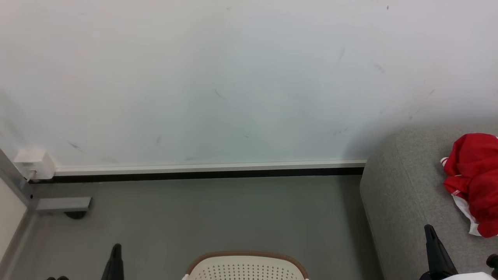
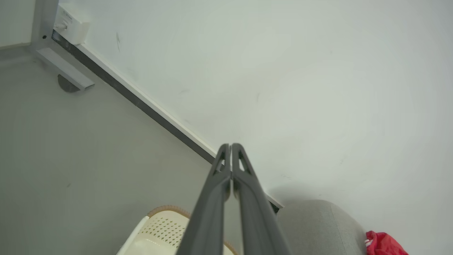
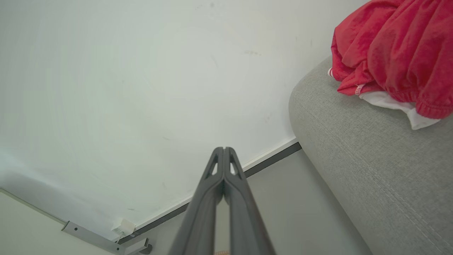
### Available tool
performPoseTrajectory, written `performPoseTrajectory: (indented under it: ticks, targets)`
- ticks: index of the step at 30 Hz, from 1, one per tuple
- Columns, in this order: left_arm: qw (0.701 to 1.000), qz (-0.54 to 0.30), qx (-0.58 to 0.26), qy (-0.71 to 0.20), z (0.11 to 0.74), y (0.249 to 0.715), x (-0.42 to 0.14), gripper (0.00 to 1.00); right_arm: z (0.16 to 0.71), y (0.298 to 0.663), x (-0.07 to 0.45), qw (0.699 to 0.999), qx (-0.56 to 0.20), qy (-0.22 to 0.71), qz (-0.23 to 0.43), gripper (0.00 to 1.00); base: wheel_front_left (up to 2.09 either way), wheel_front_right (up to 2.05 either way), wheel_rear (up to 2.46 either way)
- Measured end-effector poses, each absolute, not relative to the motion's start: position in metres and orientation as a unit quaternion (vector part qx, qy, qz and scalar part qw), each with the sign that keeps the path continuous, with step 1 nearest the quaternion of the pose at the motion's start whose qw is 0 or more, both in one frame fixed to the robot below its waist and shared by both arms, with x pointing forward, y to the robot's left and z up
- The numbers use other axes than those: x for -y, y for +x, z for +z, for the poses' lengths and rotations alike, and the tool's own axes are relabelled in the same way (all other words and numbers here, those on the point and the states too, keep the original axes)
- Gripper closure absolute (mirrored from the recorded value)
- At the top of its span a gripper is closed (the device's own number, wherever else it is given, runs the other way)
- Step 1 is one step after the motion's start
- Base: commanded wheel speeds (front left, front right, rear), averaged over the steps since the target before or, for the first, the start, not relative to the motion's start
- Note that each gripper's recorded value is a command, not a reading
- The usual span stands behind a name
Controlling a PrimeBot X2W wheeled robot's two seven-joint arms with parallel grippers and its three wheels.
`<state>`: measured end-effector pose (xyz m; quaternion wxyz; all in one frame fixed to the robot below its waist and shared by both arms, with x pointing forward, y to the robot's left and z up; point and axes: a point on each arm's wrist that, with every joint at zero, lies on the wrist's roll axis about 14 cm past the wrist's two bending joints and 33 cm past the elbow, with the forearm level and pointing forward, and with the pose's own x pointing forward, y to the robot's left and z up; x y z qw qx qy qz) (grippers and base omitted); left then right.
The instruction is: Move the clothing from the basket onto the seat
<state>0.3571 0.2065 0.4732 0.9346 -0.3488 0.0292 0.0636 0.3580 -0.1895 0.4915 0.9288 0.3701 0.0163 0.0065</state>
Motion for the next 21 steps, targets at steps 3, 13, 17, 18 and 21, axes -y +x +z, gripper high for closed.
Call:
performPoseTrajectory:
  ticks: [3, 13, 17, 18, 21]
  targets:
    - [0.928, 0.064, -0.031, -0.366, 0.4732, 0.3581, -0.2062, 1.00, 0.4919, 0.3593, 0.1911, 0.922, -0.017, 0.388, 0.003, 1.00, 0.00, 0.00, 0.00]
    - [0.903, 0.060, -0.029, -0.425, 0.4770, 0.3634, -0.2049, 1.00, 0.4926, 0.3631, 0.1946, 0.897, -0.018, 0.441, -0.005, 1.00, 0.00, 0.00, 0.00]
    - [0.891, 0.058, -0.029, -0.449, 0.4779, 0.3650, -0.2045, 1.00, 0.4942, 0.3656, 0.1941, 0.886, -0.018, 0.463, -0.006, 1.00, 0.00, 0.00, 0.00]
    - [0.889, 0.058, -0.029, -0.452, 0.4784, 0.3655, -0.2044, 1.00, 0.4945, 0.3661, 0.1940, 0.884, -0.017, 0.468, -0.006, 1.00, 0.00, 0.00, 0.00]
    - [0.880, 0.056, -0.027, -0.471, 0.4798, 0.3669, -0.2041, 1.00, 0.4949, 0.3672, 0.1944, 0.876, -0.017, 0.483, -0.007, 1.00, 0.00, 0.00, 0.00]
